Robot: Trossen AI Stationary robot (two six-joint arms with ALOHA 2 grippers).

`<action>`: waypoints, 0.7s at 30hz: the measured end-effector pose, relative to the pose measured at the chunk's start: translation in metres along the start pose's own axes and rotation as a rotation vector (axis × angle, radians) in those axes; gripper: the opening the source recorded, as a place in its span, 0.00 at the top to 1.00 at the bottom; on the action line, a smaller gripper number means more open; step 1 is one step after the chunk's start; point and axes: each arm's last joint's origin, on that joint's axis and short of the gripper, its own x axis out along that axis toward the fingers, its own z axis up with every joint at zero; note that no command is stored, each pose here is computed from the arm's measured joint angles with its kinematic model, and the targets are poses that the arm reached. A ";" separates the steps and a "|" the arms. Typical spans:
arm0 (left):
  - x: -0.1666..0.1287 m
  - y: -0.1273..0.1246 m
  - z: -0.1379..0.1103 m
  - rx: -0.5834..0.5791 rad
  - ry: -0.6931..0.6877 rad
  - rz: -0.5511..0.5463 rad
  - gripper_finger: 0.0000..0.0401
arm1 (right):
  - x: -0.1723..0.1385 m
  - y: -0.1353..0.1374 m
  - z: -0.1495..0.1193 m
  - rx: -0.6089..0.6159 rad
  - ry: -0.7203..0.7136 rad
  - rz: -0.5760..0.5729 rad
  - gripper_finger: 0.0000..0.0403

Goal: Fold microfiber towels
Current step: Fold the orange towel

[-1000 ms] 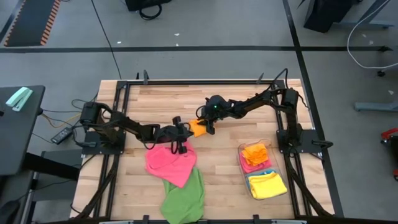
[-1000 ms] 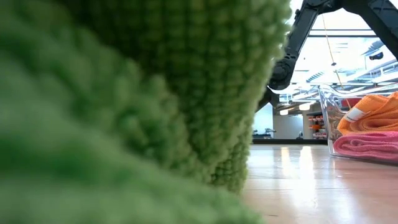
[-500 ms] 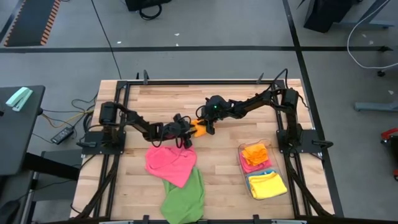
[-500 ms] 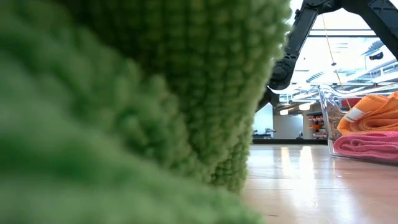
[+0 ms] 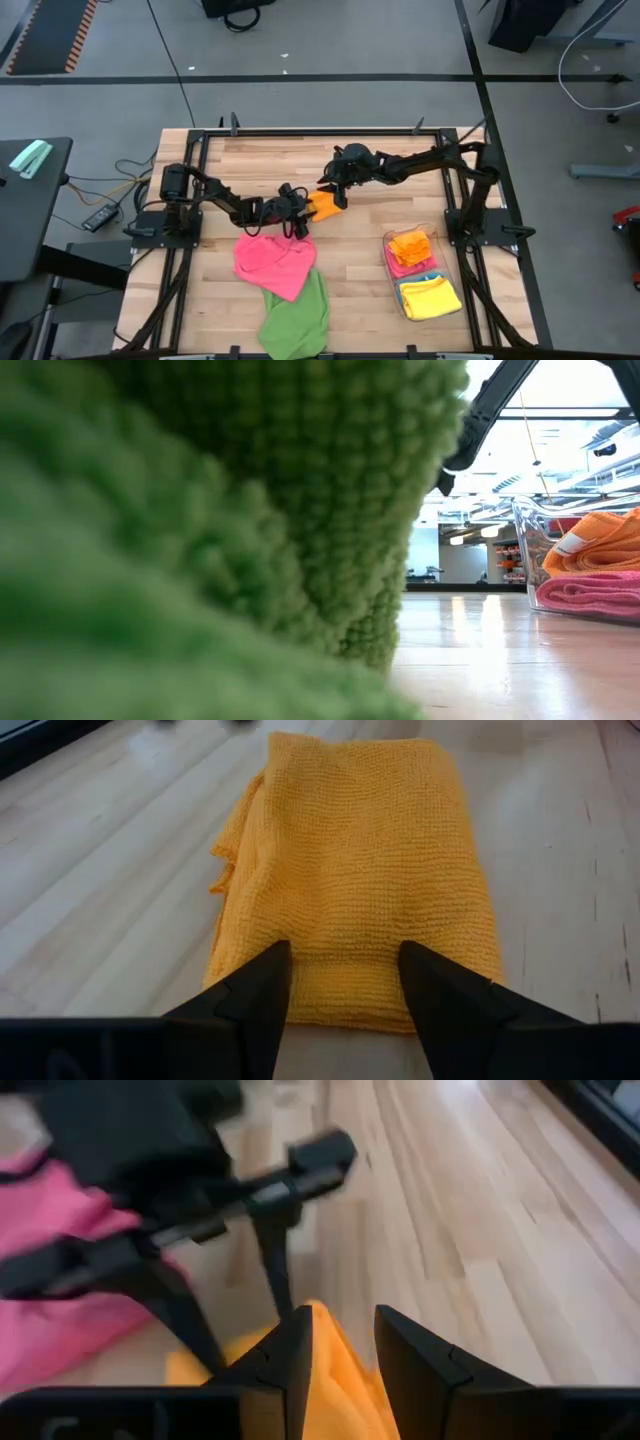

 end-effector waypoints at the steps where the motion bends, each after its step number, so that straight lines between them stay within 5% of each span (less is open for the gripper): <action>1: 0.000 0.000 0.000 0.000 0.001 0.000 0.50 | -0.003 0.003 0.004 -0.007 -0.008 0.010 0.70; 7: 0.000 0.000 0.000 -0.016 0.006 0.000 0.51 | -0.002 0.022 0.004 -0.017 0.019 0.165 0.70; 21: 0.000 -0.001 -0.001 -0.012 0.019 -0.003 0.48 | 0.014 0.017 -0.061 0.021 0.142 0.139 0.70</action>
